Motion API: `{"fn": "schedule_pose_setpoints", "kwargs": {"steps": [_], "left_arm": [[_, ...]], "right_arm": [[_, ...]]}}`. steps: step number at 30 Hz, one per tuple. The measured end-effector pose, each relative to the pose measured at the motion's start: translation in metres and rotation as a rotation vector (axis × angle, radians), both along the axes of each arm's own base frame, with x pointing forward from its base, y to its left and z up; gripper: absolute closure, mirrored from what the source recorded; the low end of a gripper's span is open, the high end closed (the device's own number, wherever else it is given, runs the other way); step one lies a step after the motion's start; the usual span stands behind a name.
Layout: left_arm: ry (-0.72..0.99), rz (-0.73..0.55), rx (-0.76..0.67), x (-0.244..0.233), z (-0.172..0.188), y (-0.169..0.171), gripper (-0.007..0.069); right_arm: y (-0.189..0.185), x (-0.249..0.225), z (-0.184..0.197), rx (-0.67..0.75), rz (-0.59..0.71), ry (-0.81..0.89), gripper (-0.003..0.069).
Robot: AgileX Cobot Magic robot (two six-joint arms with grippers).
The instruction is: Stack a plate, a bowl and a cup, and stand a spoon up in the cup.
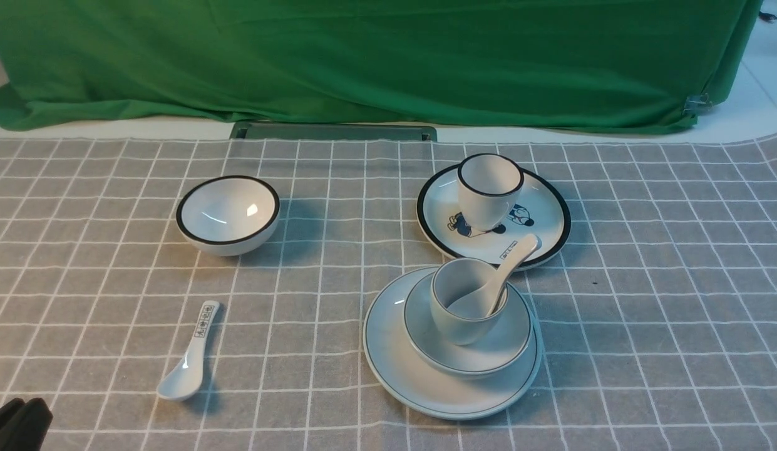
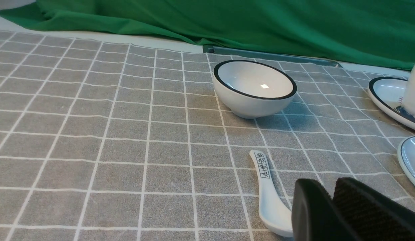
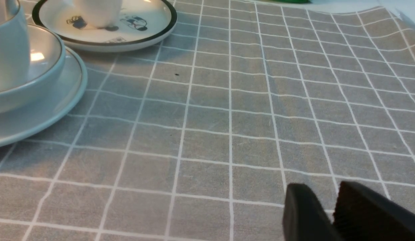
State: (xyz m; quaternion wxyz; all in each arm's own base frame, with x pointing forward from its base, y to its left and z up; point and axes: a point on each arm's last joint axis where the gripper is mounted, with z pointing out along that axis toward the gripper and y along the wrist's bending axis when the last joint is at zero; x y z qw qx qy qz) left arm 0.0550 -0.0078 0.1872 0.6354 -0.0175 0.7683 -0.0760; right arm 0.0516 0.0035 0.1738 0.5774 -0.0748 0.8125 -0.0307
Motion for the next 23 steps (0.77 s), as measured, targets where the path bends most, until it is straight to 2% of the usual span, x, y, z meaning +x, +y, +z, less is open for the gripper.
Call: {"fn": "schedule_pose_setpoints", "kwargs": {"steps": [23], "left_arm": [[0.0, 0.0, 0.002, 0.0, 0.0, 0.0001, 0.052]], "right_arm": [[0.0, 0.0, 0.0, 0.0, 0.0, 0.0, 0.0424]]}}
